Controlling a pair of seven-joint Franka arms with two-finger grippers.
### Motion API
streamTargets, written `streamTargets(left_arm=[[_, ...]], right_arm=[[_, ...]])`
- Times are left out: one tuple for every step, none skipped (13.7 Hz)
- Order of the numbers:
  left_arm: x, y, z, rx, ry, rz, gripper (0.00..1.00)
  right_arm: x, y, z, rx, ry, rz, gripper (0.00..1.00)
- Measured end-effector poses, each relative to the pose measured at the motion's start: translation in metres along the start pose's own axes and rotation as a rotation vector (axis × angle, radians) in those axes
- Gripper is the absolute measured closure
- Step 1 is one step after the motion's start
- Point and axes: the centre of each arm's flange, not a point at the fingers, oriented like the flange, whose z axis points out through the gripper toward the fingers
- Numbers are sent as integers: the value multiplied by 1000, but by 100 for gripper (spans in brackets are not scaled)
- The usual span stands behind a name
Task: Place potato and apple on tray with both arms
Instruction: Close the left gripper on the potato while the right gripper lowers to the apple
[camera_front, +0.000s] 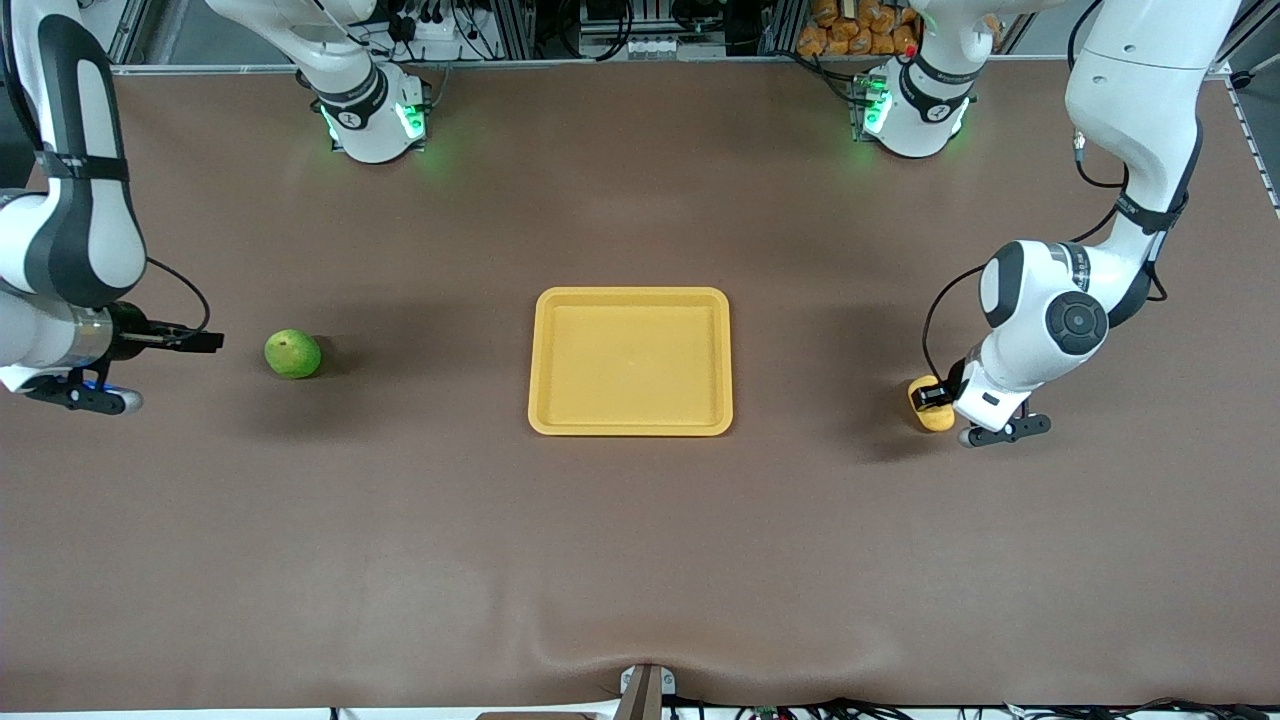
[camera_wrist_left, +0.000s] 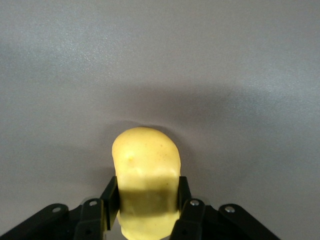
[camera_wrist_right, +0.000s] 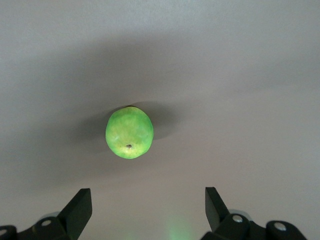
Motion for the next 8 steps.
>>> streamTargets(left_arm=[[0,0,0,0,0,0,51],[0,0,0,0,1,0,52],[0,0,0,0,1,0,52],[1,0,-1,-1,3,0,52],[1,2,-2,-3,6,2,52],[2,6,-4,-7,11,8,52],[2,12,-9,-13,18,17,52],[1,20,-15,-20,26,30,52]], right_arm=[[0,0,4,2,-5,0,0],[-1,-1,8,6,-8,0,0],[-1,-2,12,9,-7,0,0],[0,-2,18,10,-3,0,0],[0,-3,26,11,4,0,0],[0,-3,35,16,11,1,0],[0,-4,42,25,15,3,0],[0,-5,48,33,19,6,0]])
